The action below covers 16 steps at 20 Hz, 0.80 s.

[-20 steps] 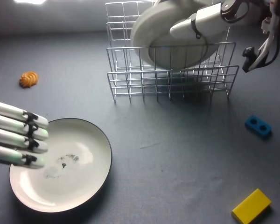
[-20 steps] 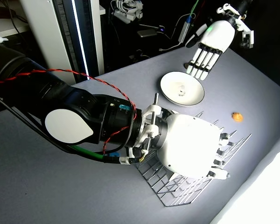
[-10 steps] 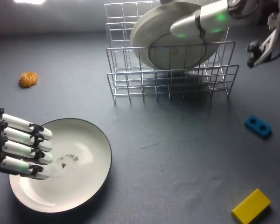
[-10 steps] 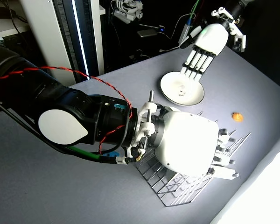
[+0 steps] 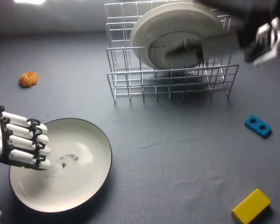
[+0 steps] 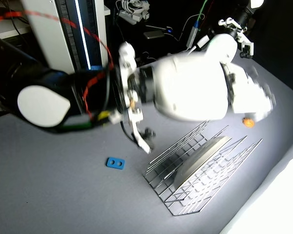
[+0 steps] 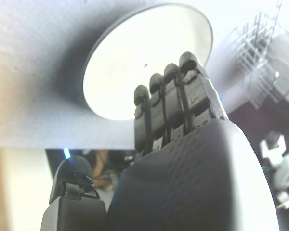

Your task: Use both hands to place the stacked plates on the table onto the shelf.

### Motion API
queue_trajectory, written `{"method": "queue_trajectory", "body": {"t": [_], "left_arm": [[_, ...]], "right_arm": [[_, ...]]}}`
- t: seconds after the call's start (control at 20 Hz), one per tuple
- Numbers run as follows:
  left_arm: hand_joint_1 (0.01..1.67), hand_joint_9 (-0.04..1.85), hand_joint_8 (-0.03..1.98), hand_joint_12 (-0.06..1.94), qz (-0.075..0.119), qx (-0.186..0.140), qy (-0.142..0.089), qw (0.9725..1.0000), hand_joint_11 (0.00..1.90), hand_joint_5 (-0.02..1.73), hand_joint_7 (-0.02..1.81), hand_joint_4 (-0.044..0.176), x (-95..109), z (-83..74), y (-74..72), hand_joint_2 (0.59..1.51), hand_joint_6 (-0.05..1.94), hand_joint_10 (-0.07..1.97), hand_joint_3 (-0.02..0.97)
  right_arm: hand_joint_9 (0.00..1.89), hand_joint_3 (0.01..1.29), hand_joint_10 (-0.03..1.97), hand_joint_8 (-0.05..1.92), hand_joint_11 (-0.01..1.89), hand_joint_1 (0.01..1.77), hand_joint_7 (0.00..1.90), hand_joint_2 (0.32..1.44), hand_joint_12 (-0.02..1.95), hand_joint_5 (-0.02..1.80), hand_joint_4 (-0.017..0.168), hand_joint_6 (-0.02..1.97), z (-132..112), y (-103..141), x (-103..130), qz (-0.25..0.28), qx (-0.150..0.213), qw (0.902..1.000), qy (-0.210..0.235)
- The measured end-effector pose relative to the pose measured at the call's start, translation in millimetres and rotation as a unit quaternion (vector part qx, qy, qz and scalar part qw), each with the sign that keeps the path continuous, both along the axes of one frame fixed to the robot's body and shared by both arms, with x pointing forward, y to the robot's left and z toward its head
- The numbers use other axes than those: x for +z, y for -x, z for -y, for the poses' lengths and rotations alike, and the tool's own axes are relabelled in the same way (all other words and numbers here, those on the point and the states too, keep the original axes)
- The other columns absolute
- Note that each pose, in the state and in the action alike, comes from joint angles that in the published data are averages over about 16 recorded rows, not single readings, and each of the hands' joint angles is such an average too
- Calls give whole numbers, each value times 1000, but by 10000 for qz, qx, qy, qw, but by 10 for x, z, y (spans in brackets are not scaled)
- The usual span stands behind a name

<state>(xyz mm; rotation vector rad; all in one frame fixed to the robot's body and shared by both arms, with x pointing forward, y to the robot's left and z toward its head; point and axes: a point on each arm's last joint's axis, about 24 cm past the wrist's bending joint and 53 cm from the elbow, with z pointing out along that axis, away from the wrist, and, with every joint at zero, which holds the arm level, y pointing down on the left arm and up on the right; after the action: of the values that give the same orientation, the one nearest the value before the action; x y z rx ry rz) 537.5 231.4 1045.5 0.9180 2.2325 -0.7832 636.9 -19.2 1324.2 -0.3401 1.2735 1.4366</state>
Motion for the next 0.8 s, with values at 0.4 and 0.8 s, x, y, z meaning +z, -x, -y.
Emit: {"method": "queue_trajectory", "body": {"t": [0.4,0.8], "left_arm": [[21,213,10,27,-236,762,-146,9967,140,288,250,-2,-231,-181,-110,1139,1,3,4],[20,215,9,11,-643,1384,-259,9879,125,264,250,-8,-408,-384,-31,1139,-19,-3,3]], "right_arm": [[38,12,149,19,11,1100,107,885,271,101,2,47,-285,689,-329,555,627,9950,552],[19,12,16,20,10,1131,10,853,5,19,2,21,-468,831,-669,776,615,9889,1105]]}}
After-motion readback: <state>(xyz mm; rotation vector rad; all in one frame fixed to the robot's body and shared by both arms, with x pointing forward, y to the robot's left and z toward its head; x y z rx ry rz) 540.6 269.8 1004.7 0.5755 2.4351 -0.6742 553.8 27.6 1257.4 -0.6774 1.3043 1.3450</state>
